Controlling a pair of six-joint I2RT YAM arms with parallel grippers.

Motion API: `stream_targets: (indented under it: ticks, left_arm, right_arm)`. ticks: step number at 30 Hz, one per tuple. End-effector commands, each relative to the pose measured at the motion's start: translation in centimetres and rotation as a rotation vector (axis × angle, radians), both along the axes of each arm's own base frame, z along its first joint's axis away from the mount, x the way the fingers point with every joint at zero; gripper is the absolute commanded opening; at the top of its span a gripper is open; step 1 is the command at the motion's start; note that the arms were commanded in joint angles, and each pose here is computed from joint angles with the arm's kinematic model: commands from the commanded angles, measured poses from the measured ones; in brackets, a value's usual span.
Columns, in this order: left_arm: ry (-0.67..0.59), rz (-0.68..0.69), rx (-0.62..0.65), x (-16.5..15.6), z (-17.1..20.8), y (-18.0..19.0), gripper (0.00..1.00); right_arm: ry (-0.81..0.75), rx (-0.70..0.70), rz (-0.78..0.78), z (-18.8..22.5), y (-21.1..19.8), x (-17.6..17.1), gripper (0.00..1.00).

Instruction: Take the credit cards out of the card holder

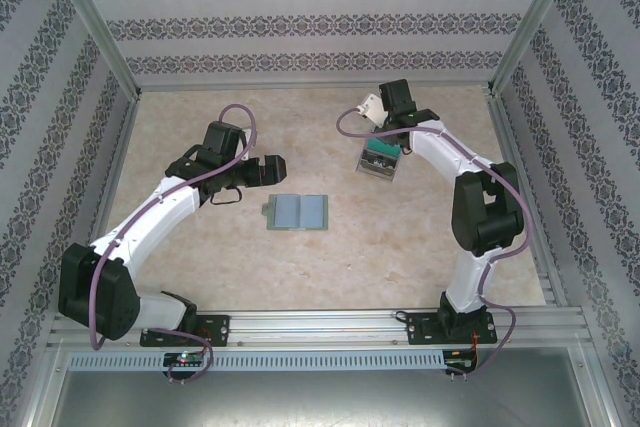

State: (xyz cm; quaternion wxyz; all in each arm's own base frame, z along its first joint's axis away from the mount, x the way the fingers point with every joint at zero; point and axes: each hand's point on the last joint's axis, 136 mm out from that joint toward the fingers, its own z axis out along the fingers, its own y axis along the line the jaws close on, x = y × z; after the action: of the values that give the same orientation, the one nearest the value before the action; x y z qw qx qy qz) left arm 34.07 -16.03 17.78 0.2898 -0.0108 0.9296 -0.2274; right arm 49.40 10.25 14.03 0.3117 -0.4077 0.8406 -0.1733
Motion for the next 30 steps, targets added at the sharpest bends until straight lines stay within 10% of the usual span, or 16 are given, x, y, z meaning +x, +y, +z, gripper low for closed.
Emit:
stream_targets:
  ticks: [1,30]
  left_arm:
    - [0.003,0.000,-0.007,-0.8,0.2,0.4,1.00]
    - [0.001,0.025,0.015,-1.2,0.3,1.2,1.00]
  right_arm:
    - [0.094,0.010,0.010,-2.1,0.7,-1.7,0.33]
    - [-0.029,-0.082,-0.247,-1.9,-3.9,3.0,0.33]
